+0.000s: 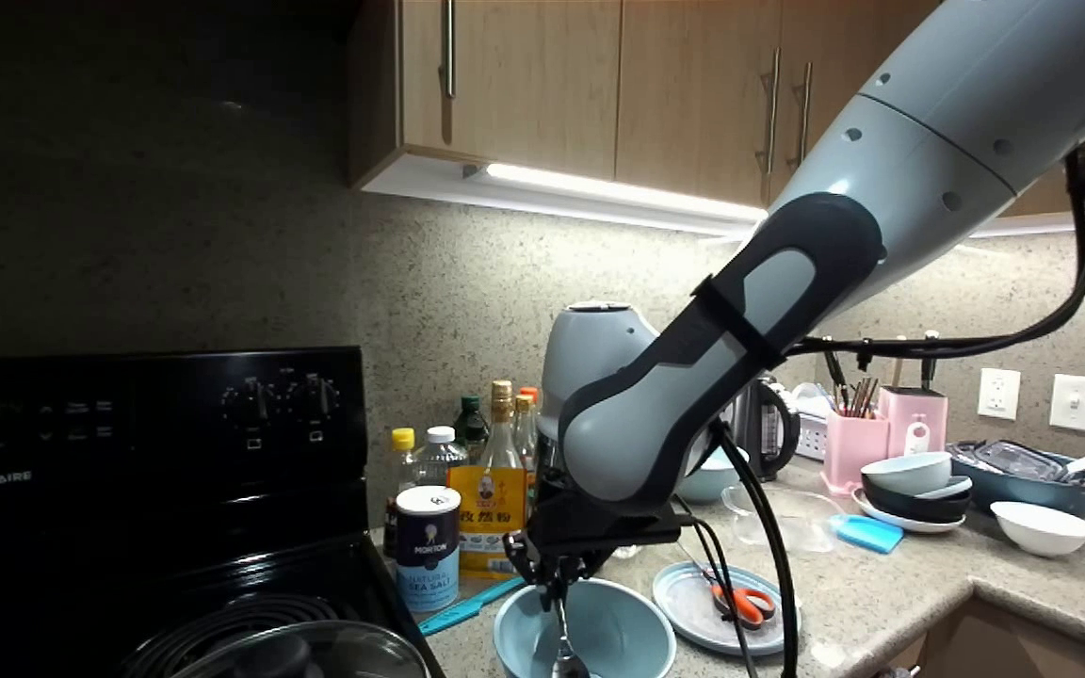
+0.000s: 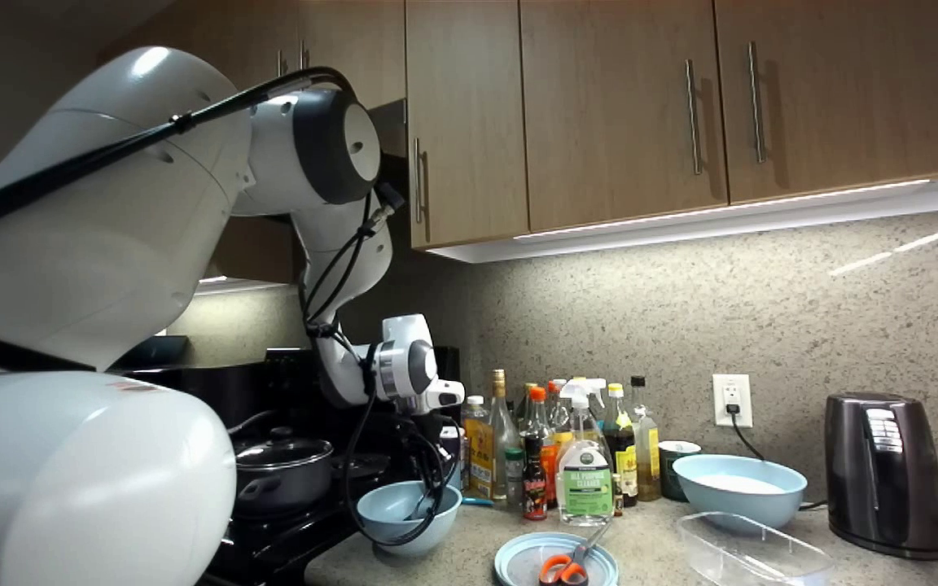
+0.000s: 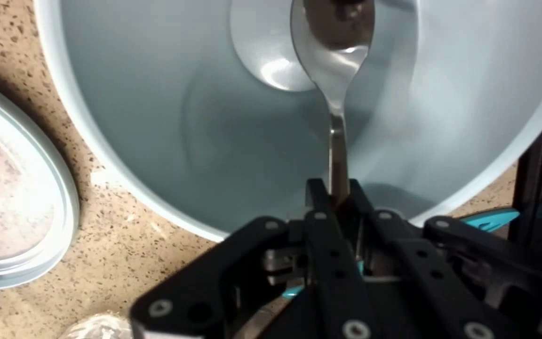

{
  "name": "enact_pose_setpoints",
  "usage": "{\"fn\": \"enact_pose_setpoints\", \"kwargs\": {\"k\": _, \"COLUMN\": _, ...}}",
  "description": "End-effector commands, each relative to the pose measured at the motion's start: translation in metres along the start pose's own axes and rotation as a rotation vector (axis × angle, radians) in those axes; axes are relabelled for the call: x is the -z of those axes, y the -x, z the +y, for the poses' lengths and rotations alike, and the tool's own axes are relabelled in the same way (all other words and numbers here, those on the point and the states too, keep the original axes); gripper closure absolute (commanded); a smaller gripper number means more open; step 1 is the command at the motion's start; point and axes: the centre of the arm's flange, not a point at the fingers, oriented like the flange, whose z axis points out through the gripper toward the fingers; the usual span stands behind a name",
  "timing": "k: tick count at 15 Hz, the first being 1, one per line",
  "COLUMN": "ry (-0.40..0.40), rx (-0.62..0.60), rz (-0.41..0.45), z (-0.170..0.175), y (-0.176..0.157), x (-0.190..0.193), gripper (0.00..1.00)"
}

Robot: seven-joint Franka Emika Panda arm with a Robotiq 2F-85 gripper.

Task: Pick up the spoon and put it in the bowl

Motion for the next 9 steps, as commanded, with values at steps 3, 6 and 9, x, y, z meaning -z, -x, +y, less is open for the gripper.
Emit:
{"fn": "enact_pose_setpoints", "kwargs": {"k": 3, "ry": 0.016, "rx": -0.063, "rz": 0.026, "z": -0.016, "y": 0.038, "x": 0.050, "gripper": 0.95}}
{"fn": "enact_pose_setpoints", "kwargs": {"k": 6, "ry": -0.011, "rx": -0.149, "rz": 0.095, "z": -0.022, "y": 0.053, "x": 0.072, "gripper": 0.95}}
{"fn": "enact_pose_setpoints", "kwargs": {"k": 9, "ry": -0.028, "rx": -0.138, "rz": 0.072, "z": -0.032, "y": 0.037, "x": 0.065, "gripper": 0.88}}
